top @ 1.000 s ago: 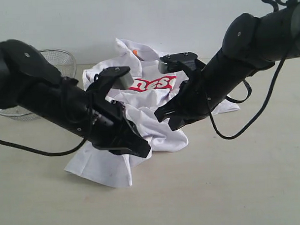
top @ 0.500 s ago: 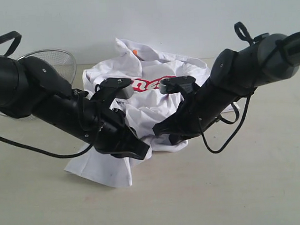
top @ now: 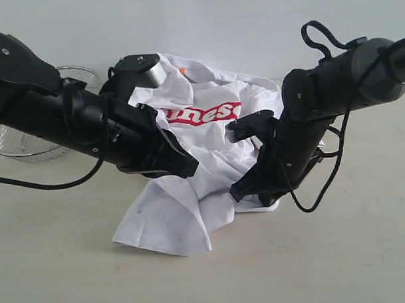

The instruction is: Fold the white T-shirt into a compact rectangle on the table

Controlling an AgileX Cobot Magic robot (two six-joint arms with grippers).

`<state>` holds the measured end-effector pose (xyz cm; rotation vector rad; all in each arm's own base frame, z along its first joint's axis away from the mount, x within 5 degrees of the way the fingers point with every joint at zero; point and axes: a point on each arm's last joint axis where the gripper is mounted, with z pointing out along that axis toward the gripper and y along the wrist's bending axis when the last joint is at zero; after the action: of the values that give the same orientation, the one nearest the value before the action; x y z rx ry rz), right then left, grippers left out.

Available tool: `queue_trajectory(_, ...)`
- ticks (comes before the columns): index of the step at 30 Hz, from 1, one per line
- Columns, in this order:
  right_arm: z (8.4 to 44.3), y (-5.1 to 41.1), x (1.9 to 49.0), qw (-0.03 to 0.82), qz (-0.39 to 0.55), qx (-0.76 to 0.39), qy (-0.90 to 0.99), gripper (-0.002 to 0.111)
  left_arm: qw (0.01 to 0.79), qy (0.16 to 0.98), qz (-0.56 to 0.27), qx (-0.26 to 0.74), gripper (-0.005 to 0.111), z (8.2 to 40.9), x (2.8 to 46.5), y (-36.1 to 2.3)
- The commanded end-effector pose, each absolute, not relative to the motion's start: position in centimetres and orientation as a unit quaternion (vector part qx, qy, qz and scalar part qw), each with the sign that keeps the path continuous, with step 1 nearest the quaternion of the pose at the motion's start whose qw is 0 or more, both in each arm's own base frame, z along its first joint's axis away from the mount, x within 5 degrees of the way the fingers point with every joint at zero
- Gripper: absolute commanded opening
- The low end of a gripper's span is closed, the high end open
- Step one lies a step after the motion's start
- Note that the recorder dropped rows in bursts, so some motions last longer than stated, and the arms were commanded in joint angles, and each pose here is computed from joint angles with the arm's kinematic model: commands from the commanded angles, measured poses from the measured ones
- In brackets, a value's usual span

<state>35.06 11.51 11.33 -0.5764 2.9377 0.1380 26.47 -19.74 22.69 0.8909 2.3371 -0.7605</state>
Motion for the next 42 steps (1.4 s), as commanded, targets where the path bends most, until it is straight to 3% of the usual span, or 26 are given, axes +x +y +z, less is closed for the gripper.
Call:
queue_trajectory(1, 7.8, 8.7, 31.1, -0.056, -0.034, -0.210, 0.976, 0.000, 0.277, 0.853, -0.288, 0.335, 0.004, 24.5, 25.7, -19.5)
queue_trajectory(6, 10.2, 6.5, 29.6, -0.058, -0.127, -0.198, 0.970, 0.000, 0.264, 0.851, -0.294, 0.346, 0.004, 24.8, 25.2, -19.4)
queue_trajectory(11, 12.3, 4.1, 29.0, -0.041, -0.124, -0.157, 0.979, 0.000, 0.244, 0.850, -0.304, 0.355, 0.004, 24.7, 24.8, -19.5)
queue_trajectory(21, 19.7, 5.6, 28.3, 0.130, 0.029, -0.130, 0.982, 0.000, 0.243, 0.849, -0.303, 0.357, 0.004, 24.7, 24.7, -19.5)
queue_trajectory(24, 21.2, 7.0, 27.2, 0.129, 0.111, -0.151, 0.974, 0.012, 0.242, 0.849, -0.303, 0.358, 0.004, 24.7, 24.7, -19.5)
queue_trajectory(29, 21.7, 7.3, 26.4, 0.110, 0.134, -0.170, 0.970, 0.059, 0.236, 0.849, -0.306, 0.360, 0.004, 24.7, 24.6, -19.5)
queue_trajectory(35, 19.0, 7.4, 24.7, 0.086, 0.130, -0.181, 0.971, 0.048, 0.232, 0.844, -0.314, 0.368, 0.004, 25.2, 24.1, -19.4)
queue_trajectory(42, 18.1, 9.1, 23.7, 0.087, 0.136, -0.201, 0.966, 0.052, 0.250, 0.837, -0.316, 0.371, 0.004, 26.4, 23.6, -19.1)
